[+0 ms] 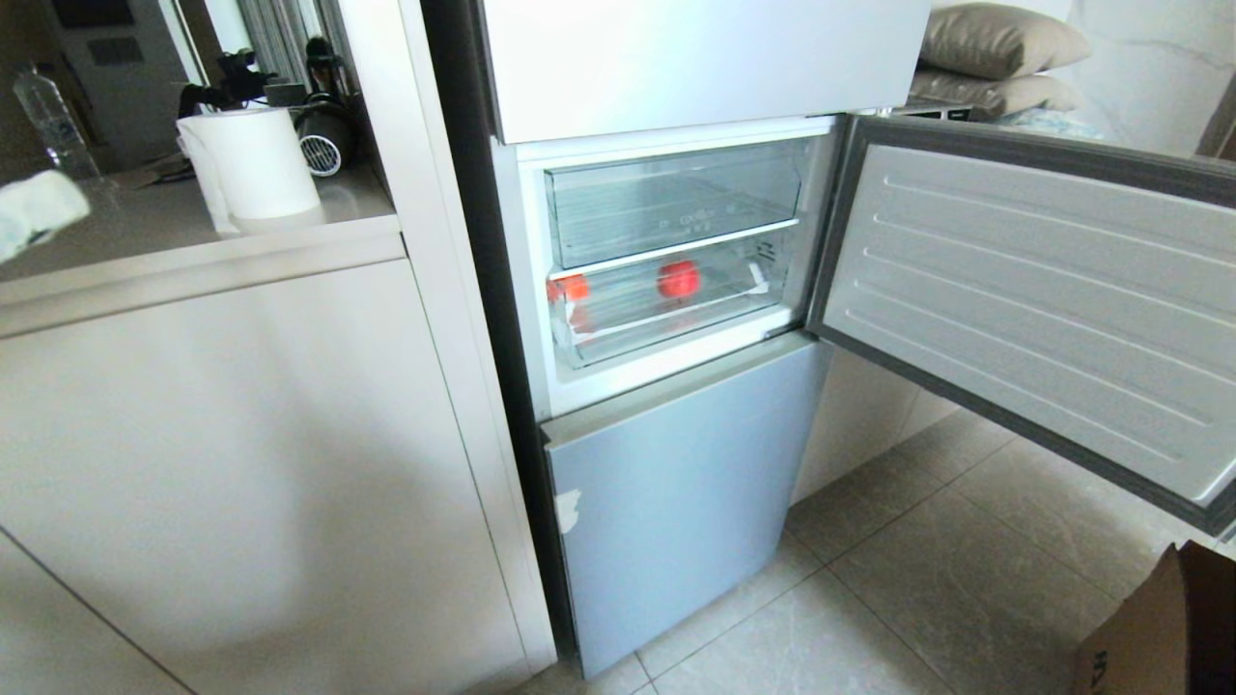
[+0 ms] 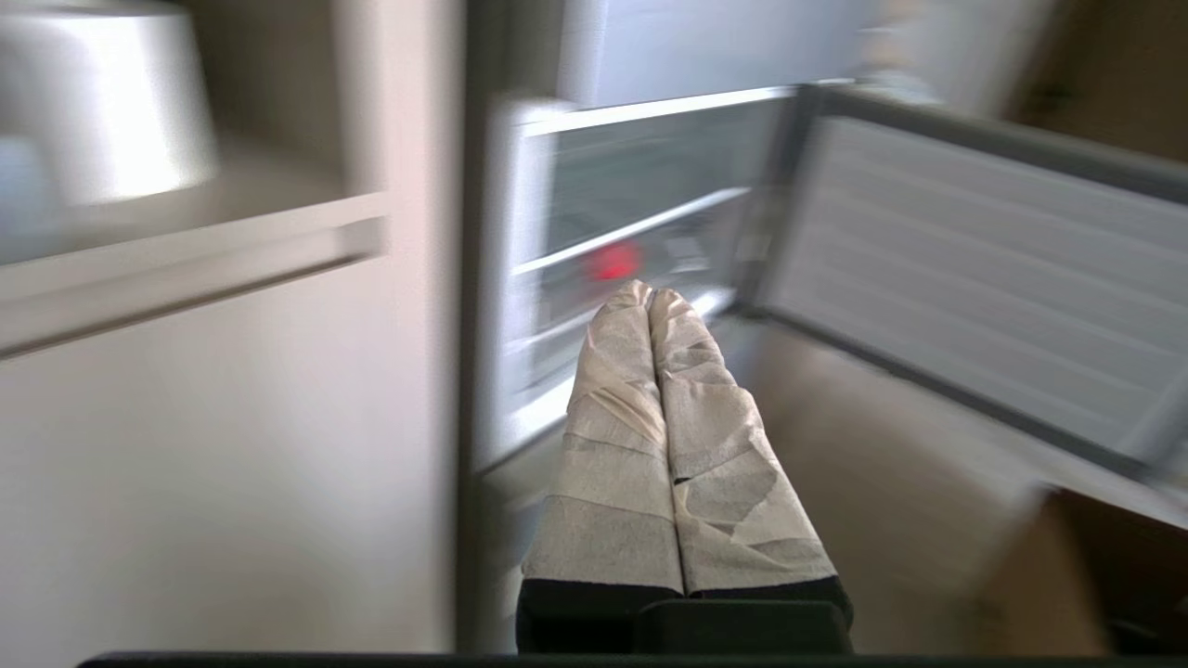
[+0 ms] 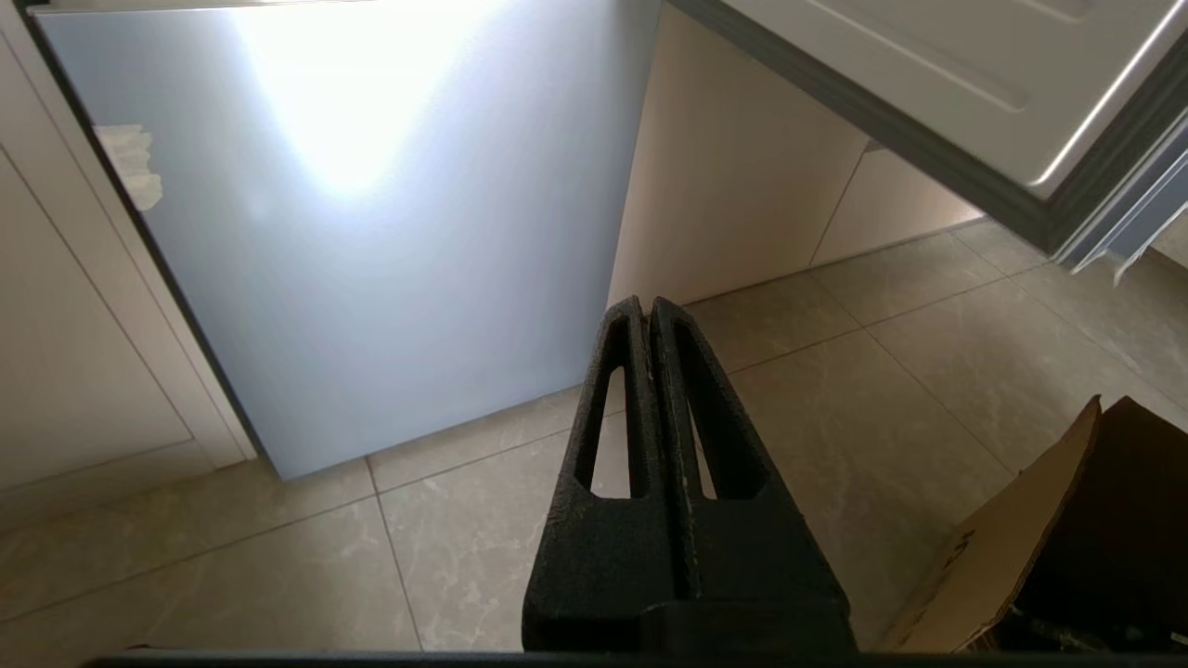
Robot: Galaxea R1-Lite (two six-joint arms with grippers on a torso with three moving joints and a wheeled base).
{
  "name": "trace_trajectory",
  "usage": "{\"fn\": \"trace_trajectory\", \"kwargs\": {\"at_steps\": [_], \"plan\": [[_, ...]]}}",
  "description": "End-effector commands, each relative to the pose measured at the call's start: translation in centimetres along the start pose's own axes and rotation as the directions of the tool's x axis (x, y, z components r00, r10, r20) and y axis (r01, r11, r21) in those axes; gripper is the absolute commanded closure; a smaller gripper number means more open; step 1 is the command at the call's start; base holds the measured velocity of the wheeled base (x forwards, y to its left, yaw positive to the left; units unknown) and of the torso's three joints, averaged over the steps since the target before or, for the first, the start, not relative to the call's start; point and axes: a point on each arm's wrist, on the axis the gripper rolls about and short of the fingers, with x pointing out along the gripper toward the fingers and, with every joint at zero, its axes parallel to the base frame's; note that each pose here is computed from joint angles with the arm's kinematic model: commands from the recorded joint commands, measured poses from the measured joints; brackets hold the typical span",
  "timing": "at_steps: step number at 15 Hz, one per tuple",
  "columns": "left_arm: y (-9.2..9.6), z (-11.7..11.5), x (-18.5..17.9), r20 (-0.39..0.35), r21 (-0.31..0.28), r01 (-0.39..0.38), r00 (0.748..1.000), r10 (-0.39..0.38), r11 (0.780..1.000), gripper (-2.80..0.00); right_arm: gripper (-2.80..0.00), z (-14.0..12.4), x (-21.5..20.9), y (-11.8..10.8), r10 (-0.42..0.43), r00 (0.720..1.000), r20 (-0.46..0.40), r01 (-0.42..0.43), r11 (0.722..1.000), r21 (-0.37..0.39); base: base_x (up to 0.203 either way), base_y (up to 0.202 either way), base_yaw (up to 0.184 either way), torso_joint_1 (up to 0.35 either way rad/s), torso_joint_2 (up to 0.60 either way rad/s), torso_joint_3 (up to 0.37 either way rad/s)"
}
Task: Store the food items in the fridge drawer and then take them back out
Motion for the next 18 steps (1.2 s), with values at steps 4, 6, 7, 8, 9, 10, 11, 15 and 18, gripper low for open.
{"fn": "trace_trajectory", "kwargs": {"at_steps": [4, 6, 7, 8, 9, 10, 11, 15, 18], "plan": [[2.2, -0.8, -6.6, 0.079, 0.132, -0.347, 0.937, 0.339, 0.929, 0.0, 0.0, 0.0, 0.0, 0.0, 0.0, 1.0, -0.002, 0.0, 1.0, -0.001, 0.0, 0.0, 0.0, 0.0, 0.0, 0.0], [2.4, -3.8, -8.8, 0.032, 0.194, -0.459, 0.886, 0.462, 0.867, 0.0, 0.0, 0.0, 0.0, 0.0, 0.001, 1.0, -0.001, -0.001, 1.0, -0.001, 0.0, 0.0, 0.0, 0.0, 0.0, 0.0], [2.5, -5.9, -9.8, 0.001, 0.221, -0.492, 0.864, 0.504, 0.842, 0.0, 0.0, 0.0, 0.0, 0.0, 0.0, 1.0, -0.002, 0.0, 1.0, -0.001, 0.0, 0.0, 0.0, 0.0, 0.0, 0.0], [2.6, -8.0, -10.5, -0.039, 0.238, -0.5, 0.852, 0.523, 0.832, 0.0, 0.0, 0.0, 0.0, 0.0, 0.001, 1.0, -0.003, -0.001, 1.0, -0.001, 0.0, 0.0, 0.0, 0.0, 0.0, 0.0], [2.7, -10.0, -11.2, -0.076, 0.25, -0.497, 0.846, 0.528, 0.831, 0.0, 0.0, 0.0, 0.0, 0.0, 0.0, 1.0, -0.004, 0.0, 1.0, -0.001, 0.0, 0.0, 0.0, 0.0, 0.0, 0.0], [2.7, -12.3, -11.9, -0.119, 0.258, -0.483, 0.843, 0.524, 0.837, 0.0, 0.0, 0.0, 0.0, 0.0, 0.0, 1.0, -0.003, 0.0, 1.0, -0.003, 0.0, 0.0, 0.0, 0.0, 0.0, 0.0], [2.8, -14.5, -12.6, -0.164, 0.264, -0.458, 0.846, 0.507, 0.849, 0.0, 0.0, 0.0, 0.0, 0.0, 0.001, 1.0, -0.002, -0.001, 1.0, -0.001, 0.0, 0.0, 0.0, 0.0, 0.0, 0.0], [3.1, -20.5, -13.8, -0.372, 0.214, -0.343, 0.838, 0.401, 0.915, 0.0, 0.0, 0.0, 0.0, 0.0, 0.001, 1.0, -0.003, -0.001, 1.0, 0.002, 0.0, 0.0, 0.0, 0.0, 0.0, 0.0], [3.0, -21.2, -14.3, -0.464, 0.221, -0.301, 0.804, 0.371, 0.928, 0.0, 0.0, 0.0, 0.0, 0.0, 0.001, 1.0, -0.002, -0.001, 1.0, 0.001, 0.0, 0.0, 0.0, 0.0, 0.0, 0.0]]}}
